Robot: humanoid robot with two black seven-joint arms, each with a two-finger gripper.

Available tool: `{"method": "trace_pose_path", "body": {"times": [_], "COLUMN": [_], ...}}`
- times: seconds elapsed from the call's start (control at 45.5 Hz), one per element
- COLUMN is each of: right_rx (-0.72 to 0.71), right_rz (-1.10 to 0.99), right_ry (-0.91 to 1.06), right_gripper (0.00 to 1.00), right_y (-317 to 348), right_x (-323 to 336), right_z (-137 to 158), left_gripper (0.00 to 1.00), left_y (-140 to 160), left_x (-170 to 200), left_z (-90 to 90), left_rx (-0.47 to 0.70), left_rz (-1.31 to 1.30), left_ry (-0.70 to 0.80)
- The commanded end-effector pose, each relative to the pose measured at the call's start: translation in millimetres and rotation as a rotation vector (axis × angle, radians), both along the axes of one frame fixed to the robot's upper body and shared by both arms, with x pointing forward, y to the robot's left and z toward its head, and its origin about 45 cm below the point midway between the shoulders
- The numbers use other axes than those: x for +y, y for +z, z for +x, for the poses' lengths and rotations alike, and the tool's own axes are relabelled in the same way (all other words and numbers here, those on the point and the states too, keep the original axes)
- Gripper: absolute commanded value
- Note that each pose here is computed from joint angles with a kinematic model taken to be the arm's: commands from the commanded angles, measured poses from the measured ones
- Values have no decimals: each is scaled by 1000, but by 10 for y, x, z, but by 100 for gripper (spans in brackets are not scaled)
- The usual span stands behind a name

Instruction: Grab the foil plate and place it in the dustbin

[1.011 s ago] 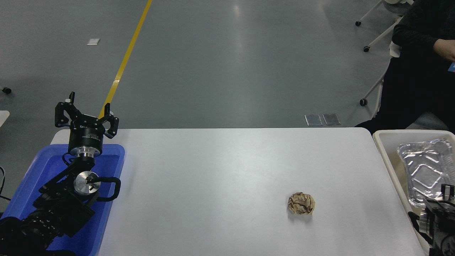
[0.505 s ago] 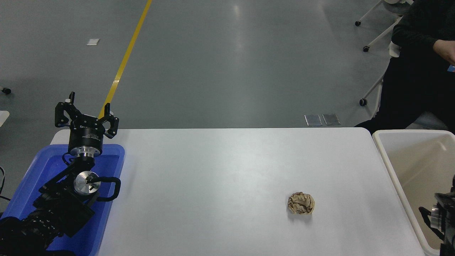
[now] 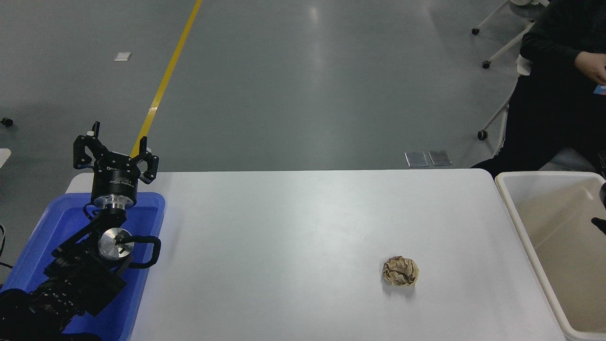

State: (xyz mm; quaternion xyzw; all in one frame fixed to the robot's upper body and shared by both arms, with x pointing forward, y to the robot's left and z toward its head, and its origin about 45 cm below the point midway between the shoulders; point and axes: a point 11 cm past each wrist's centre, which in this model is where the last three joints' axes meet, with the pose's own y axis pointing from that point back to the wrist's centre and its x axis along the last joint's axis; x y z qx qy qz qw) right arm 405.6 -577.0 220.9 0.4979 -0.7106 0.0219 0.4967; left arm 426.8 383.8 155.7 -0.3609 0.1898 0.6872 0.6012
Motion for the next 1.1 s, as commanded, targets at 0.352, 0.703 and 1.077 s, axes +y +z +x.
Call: {"method": "trace_pose_path", "body": {"times": [0.352, 0.703, 1.077], "right_rx": [370, 528, 772], "right_rz": [-135, -287, -248], "right_ry": [664, 959, 1205], "right_gripper": [100, 100, 100], "right_y": [835, 1200, 1387], "right_x": [1219, 2261, 3216], "right_z": [-165, -270, -479], "left_gripper": [99, 99, 99], "left_y": [0, 0, 0], "left_x": [0, 0, 0], "left_z": [0, 0, 0], "left_rx": [0, 0, 0], "left_rz": [0, 0, 0], "left_ry": [0, 0, 0]}}
